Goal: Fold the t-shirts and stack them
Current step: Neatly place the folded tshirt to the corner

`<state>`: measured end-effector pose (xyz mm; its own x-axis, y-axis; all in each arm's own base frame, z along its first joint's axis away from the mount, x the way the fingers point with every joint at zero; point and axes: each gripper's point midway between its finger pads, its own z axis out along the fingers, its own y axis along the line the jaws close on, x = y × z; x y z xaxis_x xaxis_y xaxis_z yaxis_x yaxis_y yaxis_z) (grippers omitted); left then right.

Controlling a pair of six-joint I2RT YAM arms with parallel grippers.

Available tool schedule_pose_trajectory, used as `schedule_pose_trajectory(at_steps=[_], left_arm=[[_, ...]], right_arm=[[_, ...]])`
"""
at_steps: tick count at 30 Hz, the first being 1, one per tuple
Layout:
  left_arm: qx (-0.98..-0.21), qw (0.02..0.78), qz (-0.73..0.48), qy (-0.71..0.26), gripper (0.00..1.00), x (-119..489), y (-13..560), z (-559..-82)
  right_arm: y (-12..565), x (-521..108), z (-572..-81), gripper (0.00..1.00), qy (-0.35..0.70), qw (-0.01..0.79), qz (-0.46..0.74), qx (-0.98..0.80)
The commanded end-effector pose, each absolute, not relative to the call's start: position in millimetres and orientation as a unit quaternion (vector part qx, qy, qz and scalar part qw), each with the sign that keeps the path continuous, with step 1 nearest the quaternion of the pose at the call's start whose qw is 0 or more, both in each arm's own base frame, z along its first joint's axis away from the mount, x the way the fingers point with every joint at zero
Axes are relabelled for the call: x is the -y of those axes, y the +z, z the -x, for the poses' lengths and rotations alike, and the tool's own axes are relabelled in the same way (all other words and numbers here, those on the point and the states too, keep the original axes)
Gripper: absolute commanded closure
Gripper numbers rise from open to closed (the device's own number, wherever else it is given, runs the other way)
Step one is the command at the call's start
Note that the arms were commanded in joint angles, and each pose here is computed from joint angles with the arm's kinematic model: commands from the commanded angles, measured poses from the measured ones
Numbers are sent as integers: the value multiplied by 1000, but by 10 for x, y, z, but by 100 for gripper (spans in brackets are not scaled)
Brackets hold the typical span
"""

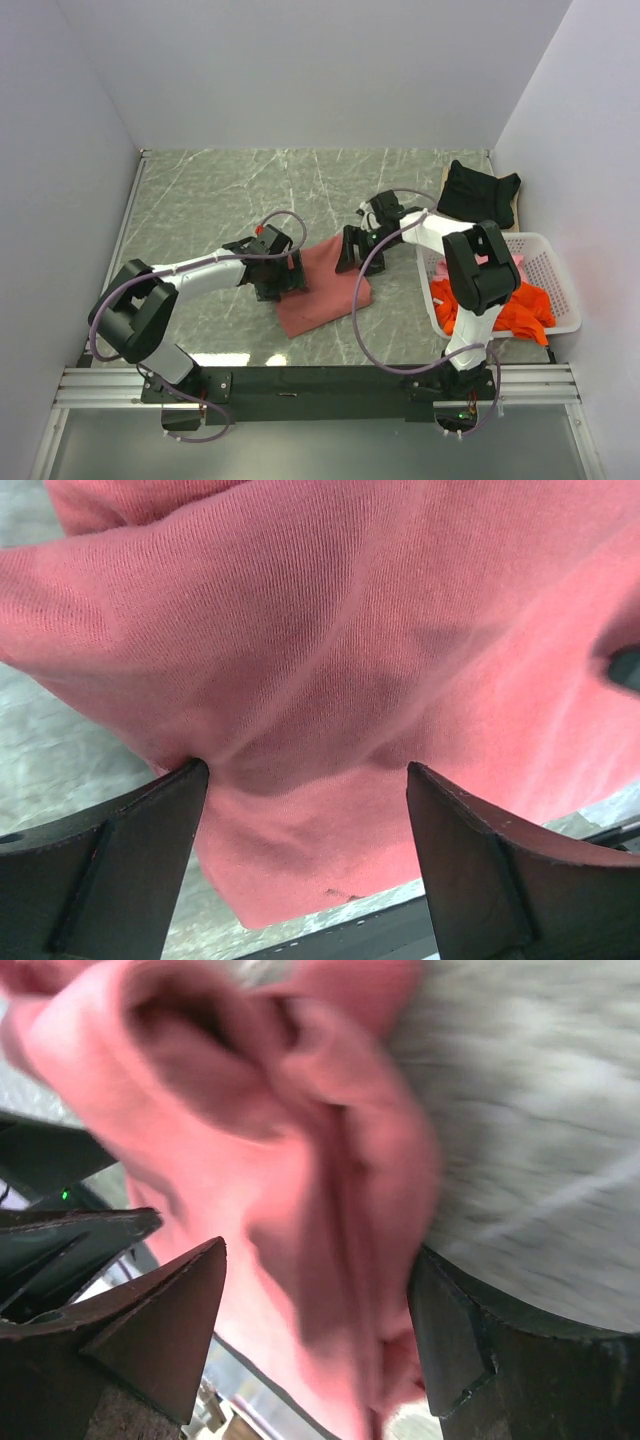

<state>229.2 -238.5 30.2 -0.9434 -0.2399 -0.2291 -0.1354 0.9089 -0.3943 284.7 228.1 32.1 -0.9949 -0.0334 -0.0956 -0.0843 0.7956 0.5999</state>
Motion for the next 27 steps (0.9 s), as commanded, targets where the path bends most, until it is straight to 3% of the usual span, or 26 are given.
schedule_pose_trajectory(at_steps=[1,8,11,12,13,15,18,22,27], left_arm=[[-978,94,96,-160,12,2280,-93,-2083],[-978,92,97,-163,12,2290,-93,-2077],[-977,92,98,-163,12,2283,-91,-2067],[-977,95,98,-165,12,2291,-81,-2081],[-977,95,97,-166,12,2293,-76,-2081],[-975,101,97,-170,12,2309,-22,-2114],[-973,119,97,-175,10,2320,145,-2221],[-966,144,113,-184,8,2226,456,-2382],[-947,197,154,-203,6,1861,912,-2573]], right_arm=[[95,-2390,-2683,21,310,30,61,-948],[8,-2732,-2420,20,298,17,108,-948],[-52,-2735,-2381,26,285,12,105,-953],[-60,-2727,-2390,32,283,11,103,-954],[-85,-2695,-2395,47,272,11,100,-957],[-76,-2686,-2430,58,264,14,100,-959],[-85,-2662,-2472,99,249,16,96,-963],[-7,-2623,-2547,100,232,23,103,-967],[455,-2411,-3148,100,190,96,107,-971]])
